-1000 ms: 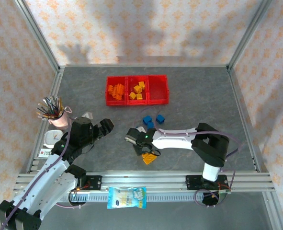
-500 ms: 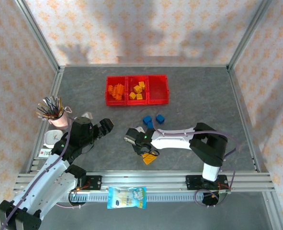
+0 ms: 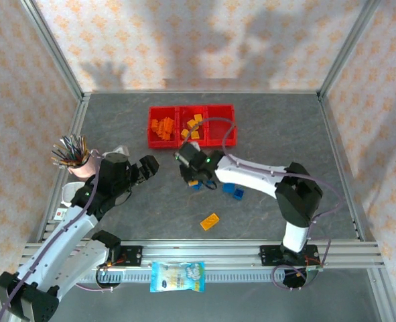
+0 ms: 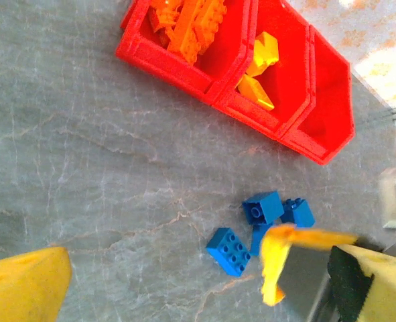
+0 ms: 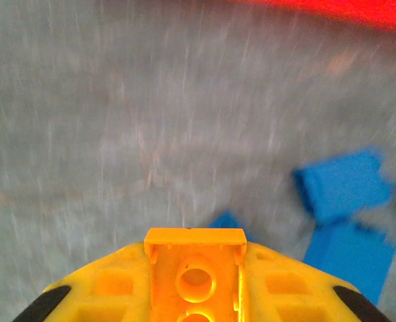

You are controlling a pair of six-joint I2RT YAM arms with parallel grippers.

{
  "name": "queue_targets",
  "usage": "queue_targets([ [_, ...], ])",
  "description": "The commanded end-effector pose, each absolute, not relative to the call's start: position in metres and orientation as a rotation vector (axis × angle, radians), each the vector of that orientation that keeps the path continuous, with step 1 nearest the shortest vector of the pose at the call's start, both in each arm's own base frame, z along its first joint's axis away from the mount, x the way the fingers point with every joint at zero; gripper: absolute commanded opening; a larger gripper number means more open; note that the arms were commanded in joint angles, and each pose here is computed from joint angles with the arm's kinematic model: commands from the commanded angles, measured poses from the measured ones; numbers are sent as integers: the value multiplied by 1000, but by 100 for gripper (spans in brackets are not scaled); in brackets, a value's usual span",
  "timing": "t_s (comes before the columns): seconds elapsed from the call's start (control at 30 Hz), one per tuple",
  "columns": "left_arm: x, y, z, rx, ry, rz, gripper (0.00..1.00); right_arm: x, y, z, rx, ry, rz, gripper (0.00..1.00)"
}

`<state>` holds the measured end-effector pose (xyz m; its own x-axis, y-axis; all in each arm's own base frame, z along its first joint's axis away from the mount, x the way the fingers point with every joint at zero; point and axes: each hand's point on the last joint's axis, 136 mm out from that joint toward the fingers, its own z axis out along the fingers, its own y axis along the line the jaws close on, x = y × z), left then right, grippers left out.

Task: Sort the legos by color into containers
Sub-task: Place the lego in the container, then pick up the lego from the bottom-center of the table.

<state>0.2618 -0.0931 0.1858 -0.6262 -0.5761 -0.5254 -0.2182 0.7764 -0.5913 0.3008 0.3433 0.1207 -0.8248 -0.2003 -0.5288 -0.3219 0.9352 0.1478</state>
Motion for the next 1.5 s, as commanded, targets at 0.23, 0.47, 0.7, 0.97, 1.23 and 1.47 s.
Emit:
queue_targets([
  [0.23,304,-102,219,-494,2173,-580,99,445,336,161,-167,2348,224,27],
  [0.47,319,-105,219,-487,2171,-574,99,513,345,158,-110,2274,168,27],
  [0.7,322,-102,220,-484,2168,-564,99,536,346,159,-140,2249,134,51],
  [0.97,318,-107,225,-471,2173,-600,99,502,339,190,-177,2260,195,58],
  [1.23,299,-107,218,-445,2214,-617,99,421,321,187,-225,2360,214,66],
  [1.47,277,-114,207,-428,2241,-669,99,334,296,163,-263,2486,187,74],
])
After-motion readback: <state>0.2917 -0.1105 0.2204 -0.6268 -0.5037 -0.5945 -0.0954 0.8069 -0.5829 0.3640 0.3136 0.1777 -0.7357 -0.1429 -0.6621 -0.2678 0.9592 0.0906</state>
